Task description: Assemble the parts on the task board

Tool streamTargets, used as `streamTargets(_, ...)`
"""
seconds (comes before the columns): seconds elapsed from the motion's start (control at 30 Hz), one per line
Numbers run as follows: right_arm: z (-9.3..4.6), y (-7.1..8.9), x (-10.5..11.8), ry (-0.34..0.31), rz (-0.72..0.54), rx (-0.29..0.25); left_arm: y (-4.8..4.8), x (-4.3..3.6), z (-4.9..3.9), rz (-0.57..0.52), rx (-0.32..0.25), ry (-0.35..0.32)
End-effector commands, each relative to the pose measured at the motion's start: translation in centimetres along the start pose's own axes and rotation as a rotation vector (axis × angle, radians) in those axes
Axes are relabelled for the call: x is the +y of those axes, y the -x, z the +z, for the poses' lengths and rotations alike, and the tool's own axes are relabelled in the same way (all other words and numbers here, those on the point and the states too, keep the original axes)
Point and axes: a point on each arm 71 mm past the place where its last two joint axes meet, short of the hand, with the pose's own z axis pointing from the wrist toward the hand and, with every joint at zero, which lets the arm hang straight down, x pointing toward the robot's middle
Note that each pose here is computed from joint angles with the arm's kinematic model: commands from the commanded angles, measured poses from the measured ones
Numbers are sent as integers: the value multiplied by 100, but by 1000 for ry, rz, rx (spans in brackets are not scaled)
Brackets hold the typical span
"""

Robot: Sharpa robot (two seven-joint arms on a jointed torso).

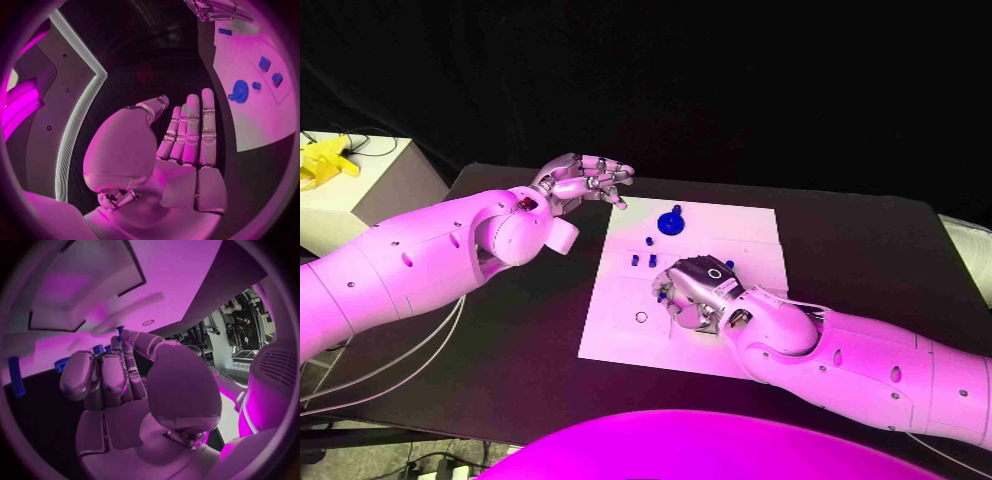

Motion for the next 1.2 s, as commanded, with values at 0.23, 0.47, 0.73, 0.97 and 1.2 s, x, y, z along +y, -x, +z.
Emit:
streamTargets(0.23,-30,-42,-6,26,3,30,-15,-7,0,-6,20,-3)
streamTargets(0.47,-34,-34,-23,22,7,17,-16,-3,0,-7,23,1)
streamTargets(0.73,-38,-39,-42,13,9,25,-17,-1,1,-7,25,3)
streamTargets(0.97,-46,-28,-67,-5,13,10,-13,0,0,-7,22,4)
streamTargets(1.2,-112,57,-95,-19,58,-52,-15,2,4,-7,23,5)
